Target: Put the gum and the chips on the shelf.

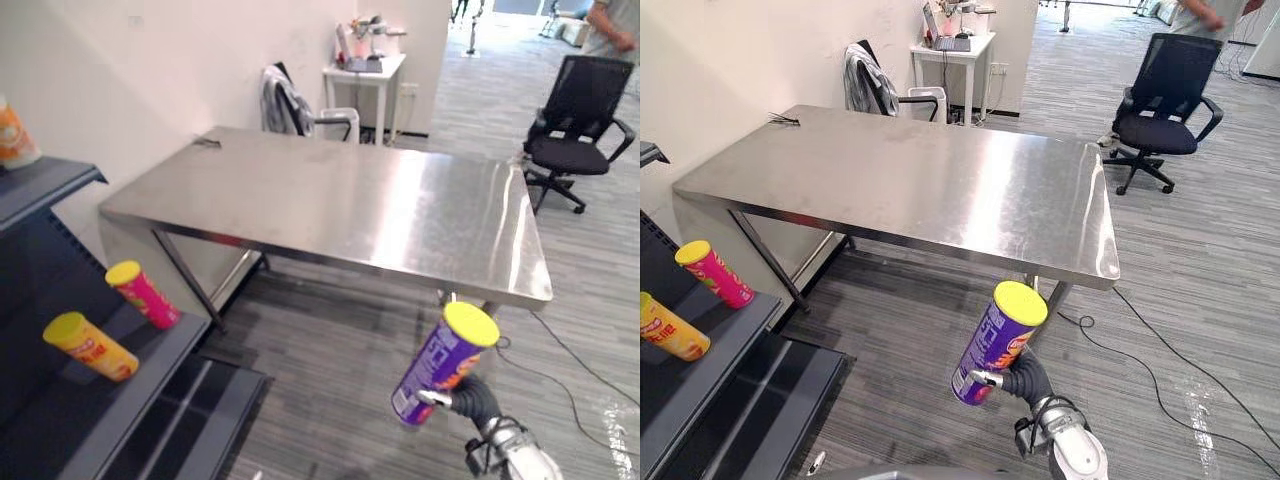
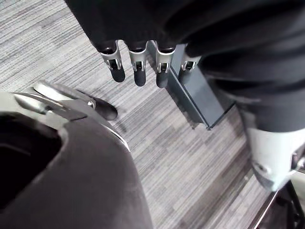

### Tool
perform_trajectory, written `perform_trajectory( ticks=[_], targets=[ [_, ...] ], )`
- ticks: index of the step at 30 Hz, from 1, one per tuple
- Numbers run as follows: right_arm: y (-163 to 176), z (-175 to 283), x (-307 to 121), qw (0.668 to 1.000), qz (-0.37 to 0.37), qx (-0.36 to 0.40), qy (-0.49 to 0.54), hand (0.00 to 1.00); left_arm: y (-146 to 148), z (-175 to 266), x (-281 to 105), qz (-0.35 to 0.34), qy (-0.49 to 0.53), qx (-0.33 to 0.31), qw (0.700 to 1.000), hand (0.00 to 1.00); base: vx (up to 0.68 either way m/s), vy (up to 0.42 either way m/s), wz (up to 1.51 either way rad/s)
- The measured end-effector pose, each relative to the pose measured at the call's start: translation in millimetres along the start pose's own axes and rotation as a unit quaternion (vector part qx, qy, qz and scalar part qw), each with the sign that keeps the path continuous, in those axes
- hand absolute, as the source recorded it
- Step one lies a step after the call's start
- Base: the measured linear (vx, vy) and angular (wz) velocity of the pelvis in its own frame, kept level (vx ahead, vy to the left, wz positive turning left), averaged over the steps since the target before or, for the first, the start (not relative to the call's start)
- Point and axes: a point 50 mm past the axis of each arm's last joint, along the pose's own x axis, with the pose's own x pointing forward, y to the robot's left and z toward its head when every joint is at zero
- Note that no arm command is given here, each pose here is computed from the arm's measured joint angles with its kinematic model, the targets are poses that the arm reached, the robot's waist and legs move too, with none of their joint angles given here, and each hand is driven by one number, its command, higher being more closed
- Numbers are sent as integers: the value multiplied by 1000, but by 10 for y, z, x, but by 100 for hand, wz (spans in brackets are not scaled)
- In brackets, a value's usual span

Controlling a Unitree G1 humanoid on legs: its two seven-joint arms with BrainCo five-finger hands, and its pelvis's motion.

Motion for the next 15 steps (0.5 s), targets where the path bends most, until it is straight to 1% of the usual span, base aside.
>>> perform_trajectory(
  ticks=[5, 10, 15],
  targets=[
    [-38, -94, -19, 999, -26, -8, 22, 100, 3, -30, -7, -1, 5, 10, 1000, 0, 18, -7, -6],
    [-56, -122, -34, 999, -30, -7, 29, 100, -15, -53, -12, -7, 10, 37, 999, 0, 67, 13, -16],
    [-65, -199, -65, 998, -34, -2, 46, 100, -15, -22, -4, -10, 7, 47, 999, 0, 88, 12, -7]
  ],
)
